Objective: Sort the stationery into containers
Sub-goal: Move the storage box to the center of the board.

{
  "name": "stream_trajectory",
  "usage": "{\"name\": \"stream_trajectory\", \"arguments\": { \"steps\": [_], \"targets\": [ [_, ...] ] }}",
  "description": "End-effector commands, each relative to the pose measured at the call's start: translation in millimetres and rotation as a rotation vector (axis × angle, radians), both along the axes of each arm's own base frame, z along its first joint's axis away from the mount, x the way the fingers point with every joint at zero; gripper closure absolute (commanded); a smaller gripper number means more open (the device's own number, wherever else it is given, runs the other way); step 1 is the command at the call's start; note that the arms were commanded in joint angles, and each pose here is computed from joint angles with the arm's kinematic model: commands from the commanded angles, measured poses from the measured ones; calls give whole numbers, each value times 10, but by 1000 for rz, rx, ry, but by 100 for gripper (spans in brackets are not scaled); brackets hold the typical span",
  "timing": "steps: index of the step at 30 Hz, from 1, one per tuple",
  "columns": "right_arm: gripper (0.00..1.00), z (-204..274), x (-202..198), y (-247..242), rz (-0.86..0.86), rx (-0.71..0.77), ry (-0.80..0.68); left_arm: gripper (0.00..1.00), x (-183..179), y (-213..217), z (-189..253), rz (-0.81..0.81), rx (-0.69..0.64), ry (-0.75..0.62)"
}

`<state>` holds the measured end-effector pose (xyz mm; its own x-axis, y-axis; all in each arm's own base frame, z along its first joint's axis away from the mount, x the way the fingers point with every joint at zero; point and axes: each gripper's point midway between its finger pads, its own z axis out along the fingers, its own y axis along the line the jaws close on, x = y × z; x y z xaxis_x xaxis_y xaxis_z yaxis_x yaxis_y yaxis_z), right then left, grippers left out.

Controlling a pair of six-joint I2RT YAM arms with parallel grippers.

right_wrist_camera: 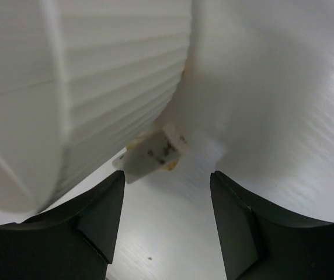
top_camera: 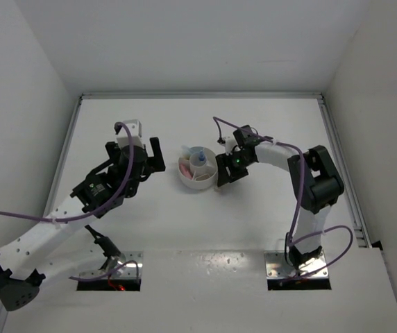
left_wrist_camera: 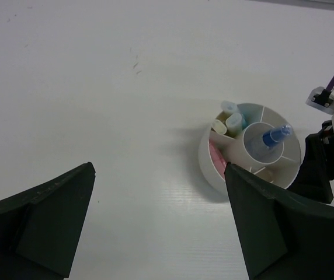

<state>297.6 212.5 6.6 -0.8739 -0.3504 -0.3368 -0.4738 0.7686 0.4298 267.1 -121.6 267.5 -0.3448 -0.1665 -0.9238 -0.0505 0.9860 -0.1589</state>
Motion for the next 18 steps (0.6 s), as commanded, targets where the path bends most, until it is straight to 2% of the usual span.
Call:
{"name": "stream_trajectory", "arguments": {
  "steps": [1, 6, 13, 16, 18],
  "targets": [
    [39, 110, 306, 126, -34, 18, -74, 0, 61, 24, 34, -3, 0, -28],
    [41, 129, 418, 172, -65, 34, -98, 0, 111, 54, 0, 5, -5, -32],
    [42, 118, 410, 241, -88, 66, -60, 0, 142, 75, -65, 0, -6, -22],
    [42, 147, 332, 201, 41, 94, -74, 0, 135, 95, -83, 0, -9, -20],
    [40, 255, 295, 114, 138, 90, -159, 0, 134, 129, -59, 9, -15, -27]
  ]
}}
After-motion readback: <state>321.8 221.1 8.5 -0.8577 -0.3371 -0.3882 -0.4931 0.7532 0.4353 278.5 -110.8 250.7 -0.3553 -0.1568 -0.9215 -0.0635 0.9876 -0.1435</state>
